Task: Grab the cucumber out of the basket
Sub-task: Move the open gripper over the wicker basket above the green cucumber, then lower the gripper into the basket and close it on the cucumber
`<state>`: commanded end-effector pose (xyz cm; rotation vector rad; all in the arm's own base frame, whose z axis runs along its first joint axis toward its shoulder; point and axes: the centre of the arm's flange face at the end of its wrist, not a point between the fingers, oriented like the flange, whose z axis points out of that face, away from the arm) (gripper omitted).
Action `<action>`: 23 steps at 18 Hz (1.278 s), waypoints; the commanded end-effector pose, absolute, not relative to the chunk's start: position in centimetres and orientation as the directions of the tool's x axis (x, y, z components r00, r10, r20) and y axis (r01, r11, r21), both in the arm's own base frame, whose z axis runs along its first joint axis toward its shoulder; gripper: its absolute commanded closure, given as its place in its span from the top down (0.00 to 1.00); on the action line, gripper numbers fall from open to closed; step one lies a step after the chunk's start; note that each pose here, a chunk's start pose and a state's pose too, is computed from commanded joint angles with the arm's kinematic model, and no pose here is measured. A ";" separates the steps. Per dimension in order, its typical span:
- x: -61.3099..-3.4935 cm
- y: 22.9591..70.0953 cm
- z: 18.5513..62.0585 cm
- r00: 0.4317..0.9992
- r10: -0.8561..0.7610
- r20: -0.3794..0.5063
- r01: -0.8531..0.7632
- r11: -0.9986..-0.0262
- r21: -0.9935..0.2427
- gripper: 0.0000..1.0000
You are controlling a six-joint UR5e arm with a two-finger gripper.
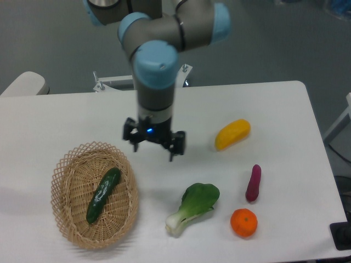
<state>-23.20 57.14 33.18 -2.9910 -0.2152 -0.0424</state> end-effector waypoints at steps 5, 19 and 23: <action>-19.4 60.0 29.1 0.994 0.095 0.051 0.101 -0.987 -0.122 1.00; -17.9 63.3 21.0 0.999 0.031 -0.027 0.029 -0.997 -0.074 1.00; -17.0 63.2 20.5 0.999 0.026 -0.021 0.025 -0.998 -0.063 1.00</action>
